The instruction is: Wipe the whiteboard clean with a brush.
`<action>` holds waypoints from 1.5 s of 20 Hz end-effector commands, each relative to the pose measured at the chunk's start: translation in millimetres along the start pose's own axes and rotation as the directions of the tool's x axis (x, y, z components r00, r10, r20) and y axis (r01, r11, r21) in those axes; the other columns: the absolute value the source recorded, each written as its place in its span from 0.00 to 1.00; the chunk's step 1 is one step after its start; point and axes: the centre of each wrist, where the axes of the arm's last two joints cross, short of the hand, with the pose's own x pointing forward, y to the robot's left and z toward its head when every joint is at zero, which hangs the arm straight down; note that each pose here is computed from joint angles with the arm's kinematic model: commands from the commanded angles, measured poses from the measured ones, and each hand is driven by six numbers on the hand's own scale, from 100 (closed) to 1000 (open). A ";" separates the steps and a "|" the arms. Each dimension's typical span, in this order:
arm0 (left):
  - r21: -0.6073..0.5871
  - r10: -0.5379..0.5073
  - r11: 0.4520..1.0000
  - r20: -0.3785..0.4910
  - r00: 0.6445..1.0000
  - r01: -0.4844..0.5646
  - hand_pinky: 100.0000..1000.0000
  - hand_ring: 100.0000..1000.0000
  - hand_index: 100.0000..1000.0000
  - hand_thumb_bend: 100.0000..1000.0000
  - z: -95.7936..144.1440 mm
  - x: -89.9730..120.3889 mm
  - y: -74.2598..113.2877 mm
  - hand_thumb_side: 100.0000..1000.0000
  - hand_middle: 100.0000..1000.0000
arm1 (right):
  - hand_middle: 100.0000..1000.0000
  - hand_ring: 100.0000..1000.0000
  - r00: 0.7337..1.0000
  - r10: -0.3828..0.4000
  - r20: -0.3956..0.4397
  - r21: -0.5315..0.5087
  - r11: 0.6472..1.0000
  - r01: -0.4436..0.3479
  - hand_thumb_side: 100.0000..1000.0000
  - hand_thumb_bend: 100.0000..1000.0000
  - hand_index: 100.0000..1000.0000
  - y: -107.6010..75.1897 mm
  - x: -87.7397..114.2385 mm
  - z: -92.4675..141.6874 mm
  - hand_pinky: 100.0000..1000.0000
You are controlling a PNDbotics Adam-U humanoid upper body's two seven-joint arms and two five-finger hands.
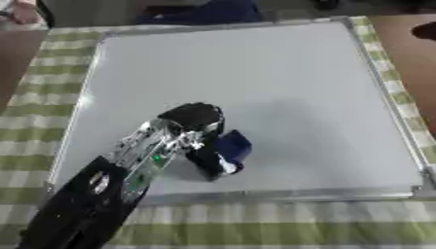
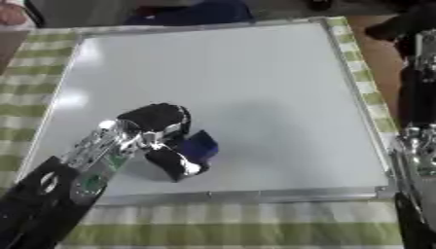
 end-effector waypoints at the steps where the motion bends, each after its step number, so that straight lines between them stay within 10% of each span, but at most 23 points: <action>1: -0.006 -0.009 1.000 0.017 1.000 0.009 0.45 0.59 0.00 0.36 -1.2 2.5 0.2 0.43 0.45 | 0.43 0.57 0.999 -0.005 0.032 0.005 1.000 0.004 0.91 0.00 0.44 0.1 6.8 -5.2 0.66; 30: -0.006 0.012 1.000 0.004 1.000 -0.012 0.39 0.52 0.00 0.12 20.0 -16.9 14.1 0.39 0.33 | 0.44 0.58 0.999 -0.001 0.044 -0.004 1.000 0.001 0.91 0.00 0.44 -2.9 7.0 -6.0 0.66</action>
